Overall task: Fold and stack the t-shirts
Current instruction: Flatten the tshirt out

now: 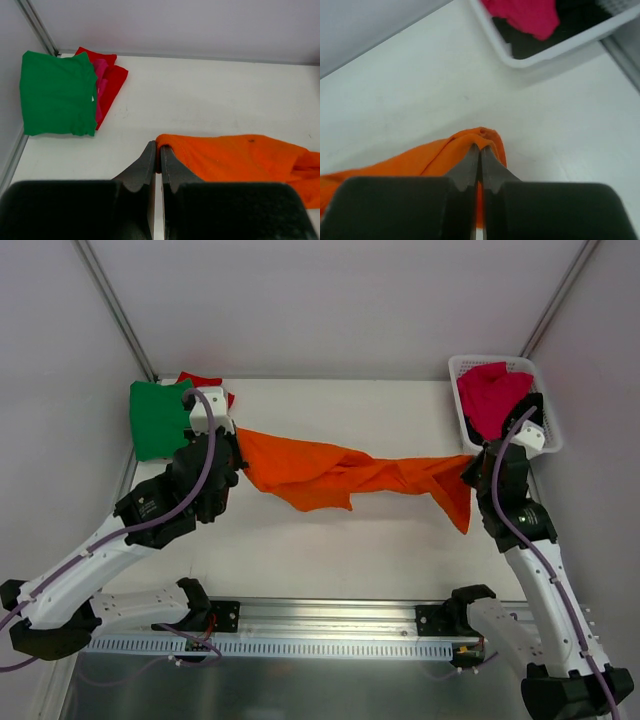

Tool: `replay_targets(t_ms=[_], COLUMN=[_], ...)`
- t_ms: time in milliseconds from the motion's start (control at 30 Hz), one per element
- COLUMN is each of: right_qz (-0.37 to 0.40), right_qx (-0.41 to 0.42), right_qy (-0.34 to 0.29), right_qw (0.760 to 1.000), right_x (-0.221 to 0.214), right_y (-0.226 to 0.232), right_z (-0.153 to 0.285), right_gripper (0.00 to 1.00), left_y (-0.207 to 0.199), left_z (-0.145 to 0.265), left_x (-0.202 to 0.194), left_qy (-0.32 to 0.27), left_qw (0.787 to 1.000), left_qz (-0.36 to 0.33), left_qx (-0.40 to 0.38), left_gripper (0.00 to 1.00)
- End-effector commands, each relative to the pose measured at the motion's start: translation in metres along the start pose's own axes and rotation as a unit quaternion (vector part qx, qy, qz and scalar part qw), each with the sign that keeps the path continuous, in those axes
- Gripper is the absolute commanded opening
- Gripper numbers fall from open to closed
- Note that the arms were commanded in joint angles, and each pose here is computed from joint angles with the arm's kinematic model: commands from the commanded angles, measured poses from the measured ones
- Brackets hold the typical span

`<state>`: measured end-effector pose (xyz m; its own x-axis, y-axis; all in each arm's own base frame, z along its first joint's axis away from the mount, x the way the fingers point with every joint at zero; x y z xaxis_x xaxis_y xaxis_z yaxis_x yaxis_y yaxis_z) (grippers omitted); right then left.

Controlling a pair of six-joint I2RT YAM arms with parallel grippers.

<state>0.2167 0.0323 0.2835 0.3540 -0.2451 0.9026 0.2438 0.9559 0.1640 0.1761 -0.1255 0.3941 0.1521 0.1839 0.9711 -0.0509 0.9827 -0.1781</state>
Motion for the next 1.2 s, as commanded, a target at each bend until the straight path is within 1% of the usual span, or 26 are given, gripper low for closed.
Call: replay_targets(t_ms=[0, 33, 200, 400, 600, 900, 1000, 1067, 1100, 1133, 1167], right_qz=[0.015, 0.011, -0.002, -0.014, -0.023, -0.024, -0.022, -0.022, -0.026, -0.026, -0.026], right_qx=[-0.141, -0.175, -0.248, -0.281, -0.293, -0.241, -0.214, -0.181, -0.168, -0.145, -0.139], right_qy=[-0.044, -0.055, -0.064, -0.079, -0.093, -0.069, -0.047, -0.023, -0.023, -0.009, 0.010], right_qw=[0.989, 0.983, 0.967, 0.956, 0.951, 0.968, 0.975, 0.983, 0.985, 0.989, 0.990], right_x=[0.014, 0.016, 0.020, 0.022, 0.023, 0.017, 0.010, 0.001, 0.000, -0.004, -0.011], right_y=[-0.039, -0.047, -0.067, -0.075, -0.080, -0.069, -0.061, -0.051, -0.047, -0.042, -0.038], right_z=[0.022, 0.027, 0.038, 0.046, 0.053, 0.045, 0.032, 0.019, 0.013, 0.008, 0.000], right_gripper=[0.01, 0.01, 0.01, 0.00, 0.01, 0.00, 0.00, 0.01, 0.01, 0.01, 0.01], left_y=[0.015, 0.018, 0.029, 0.044, 0.048, 0.041, 0.033, 0.020, 0.020, 0.017, 0.015], left_z=[0.005, 0.005, 0.006, 0.012, 0.015, 0.009, 0.004, -0.007, -0.014, -0.023, -0.027], left_x=[0.010, 0.010, 0.007, 0.010, 0.011, 0.006, -0.005, -0.027, -0.036, -0.055, -0.065], left_qy=[-0.033, -0.036, -0.049, -0.068, -0.073, -0.061, -0.047, -0.011, 0.003, 0.028, 0.043], left_qw=[0.998, 0.998, 0.995, 0.990, 0.989, 0.991, 0.994, 0.998, 0.998, 0.998, 0.997], left_qz=[0.036, 0.036, 0.034, 0.040, 0.044, 0.027, 0.026, 0.022, 0.020, 0.006, 0.021], left_qx=[0.035, 0.043, 0.079, 0.114, 0.121, 0.112, 0.095, 0.063, 0.065, 0.064, 0.062], left_gripper=[0.00, 0.00, 0.00, 0.00, 0.00, 0.00, 0.00, 0.00, 0.00, 0.00, 0.00])
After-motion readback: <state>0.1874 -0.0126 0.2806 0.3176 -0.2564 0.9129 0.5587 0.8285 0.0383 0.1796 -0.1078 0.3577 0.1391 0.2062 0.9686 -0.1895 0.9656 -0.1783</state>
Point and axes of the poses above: each gripper's point midway between its finger pads, its own z axis back along the fingers, its own y axis along the line the jaws close on, x = y × z, the point moved 8 cm from there along z, back along the fingers, and after that the axes turned 9 degrees about z, right-handed, at the moved point
